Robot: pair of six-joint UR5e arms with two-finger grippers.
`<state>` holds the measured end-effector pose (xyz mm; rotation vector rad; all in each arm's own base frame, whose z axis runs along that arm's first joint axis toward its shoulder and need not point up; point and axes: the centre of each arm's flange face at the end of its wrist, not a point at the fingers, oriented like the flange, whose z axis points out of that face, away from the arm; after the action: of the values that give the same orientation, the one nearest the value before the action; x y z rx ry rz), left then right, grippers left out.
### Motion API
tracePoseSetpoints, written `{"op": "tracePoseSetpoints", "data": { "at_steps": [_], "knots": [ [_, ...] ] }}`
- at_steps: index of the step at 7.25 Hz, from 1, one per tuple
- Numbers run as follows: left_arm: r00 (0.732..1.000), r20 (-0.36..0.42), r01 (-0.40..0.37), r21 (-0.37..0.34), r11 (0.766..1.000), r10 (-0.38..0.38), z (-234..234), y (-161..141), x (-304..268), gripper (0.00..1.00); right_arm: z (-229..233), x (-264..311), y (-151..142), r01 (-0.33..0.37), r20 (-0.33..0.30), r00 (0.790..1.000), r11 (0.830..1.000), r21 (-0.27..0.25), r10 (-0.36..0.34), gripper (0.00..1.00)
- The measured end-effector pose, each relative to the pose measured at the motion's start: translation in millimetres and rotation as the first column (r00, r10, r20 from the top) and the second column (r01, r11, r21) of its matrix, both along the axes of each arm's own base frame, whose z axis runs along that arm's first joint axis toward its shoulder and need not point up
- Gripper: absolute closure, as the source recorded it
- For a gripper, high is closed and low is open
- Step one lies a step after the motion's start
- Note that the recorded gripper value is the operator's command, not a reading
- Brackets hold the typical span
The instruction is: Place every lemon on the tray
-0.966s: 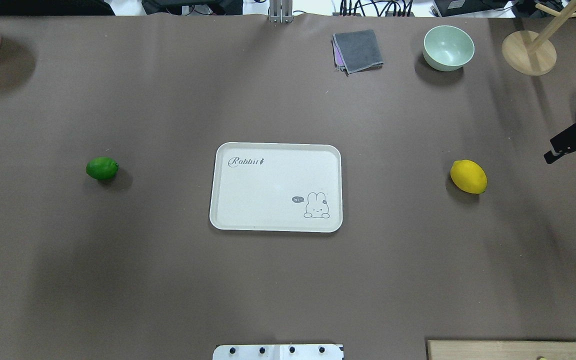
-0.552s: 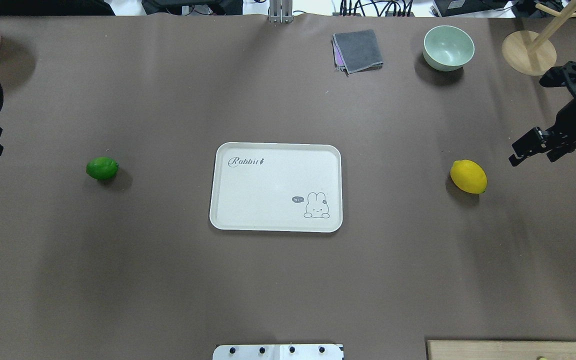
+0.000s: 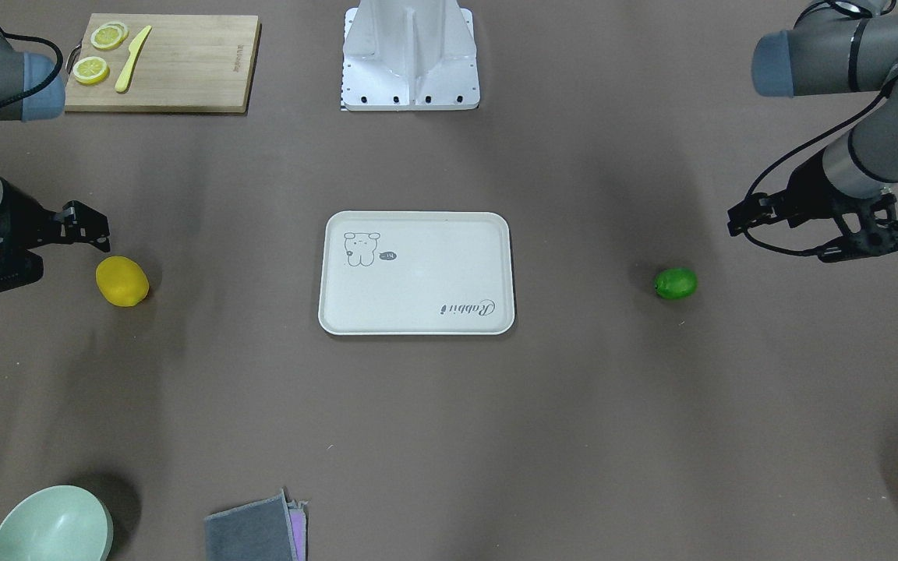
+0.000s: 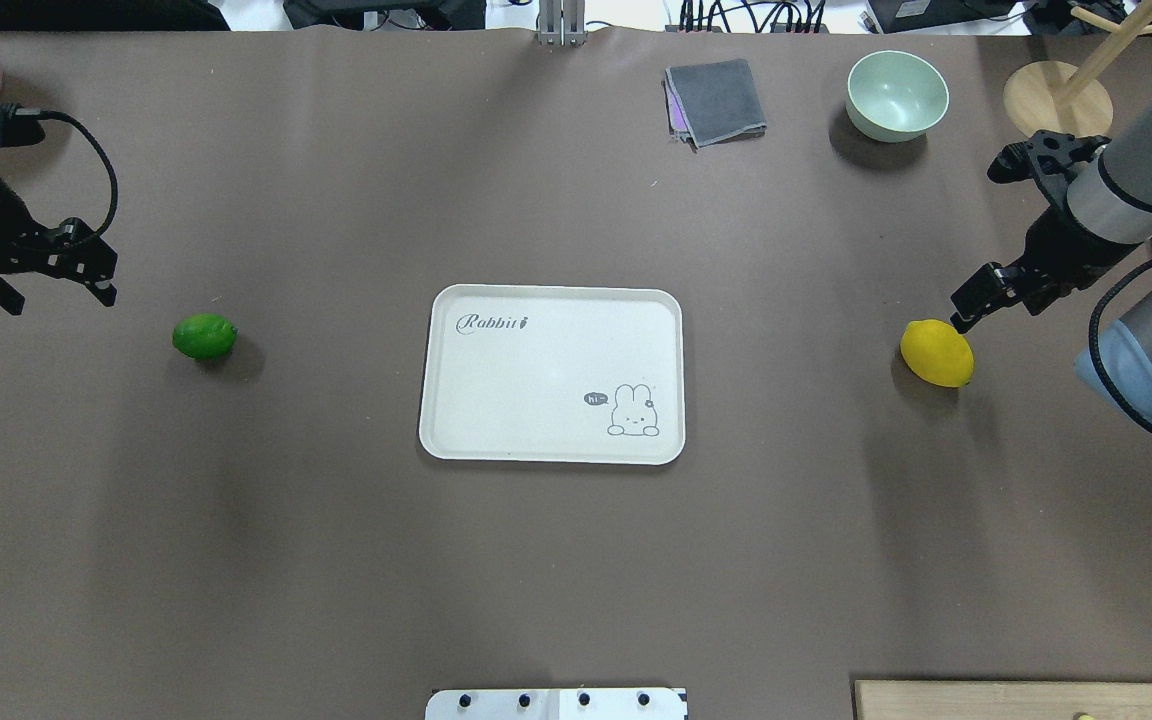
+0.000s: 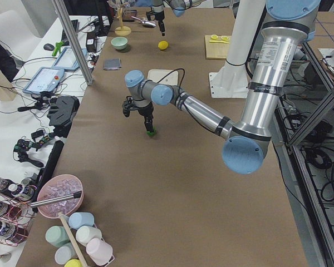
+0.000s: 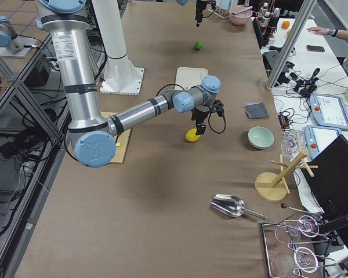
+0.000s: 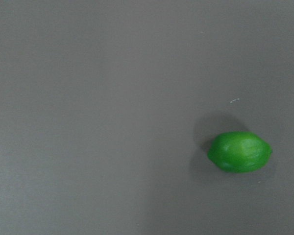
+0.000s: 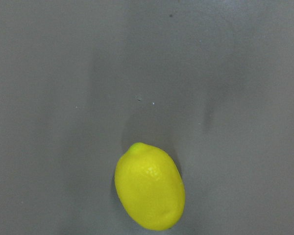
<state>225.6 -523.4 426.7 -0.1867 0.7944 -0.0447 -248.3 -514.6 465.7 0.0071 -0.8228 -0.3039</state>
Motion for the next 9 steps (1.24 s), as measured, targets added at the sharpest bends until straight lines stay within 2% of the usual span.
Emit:
{"op": "tracePoseSetpoints", "data": {
  "at_steps": [2, 5, 9],
  "knots": [
    [0.999, -0.024, -0.023, -0.020, 1.000, 0.022, -10, -16, 31, 0.04, 32, -21, -11, -0.006, 0.019, 1.000, 1.000, 0.028, 0.005, 0.02],
    [0.998, -0.043, -0.047, -0.018, 0.999, 0.046, 12, -24, 71, 0.04, 27, -40, -11, -0.021, 0.051, 0.999, 1.000, 0.023, 0.020, 0.02],
    [0.997, -0.056, -0.047, -0.011, 0.999, 0.046, 43, -41, 103, 0.04, 32, -60, -2, -0.001, 0.022, 1.000, 0.999, 0.039, 0.000, 0.02]
  ]
}}
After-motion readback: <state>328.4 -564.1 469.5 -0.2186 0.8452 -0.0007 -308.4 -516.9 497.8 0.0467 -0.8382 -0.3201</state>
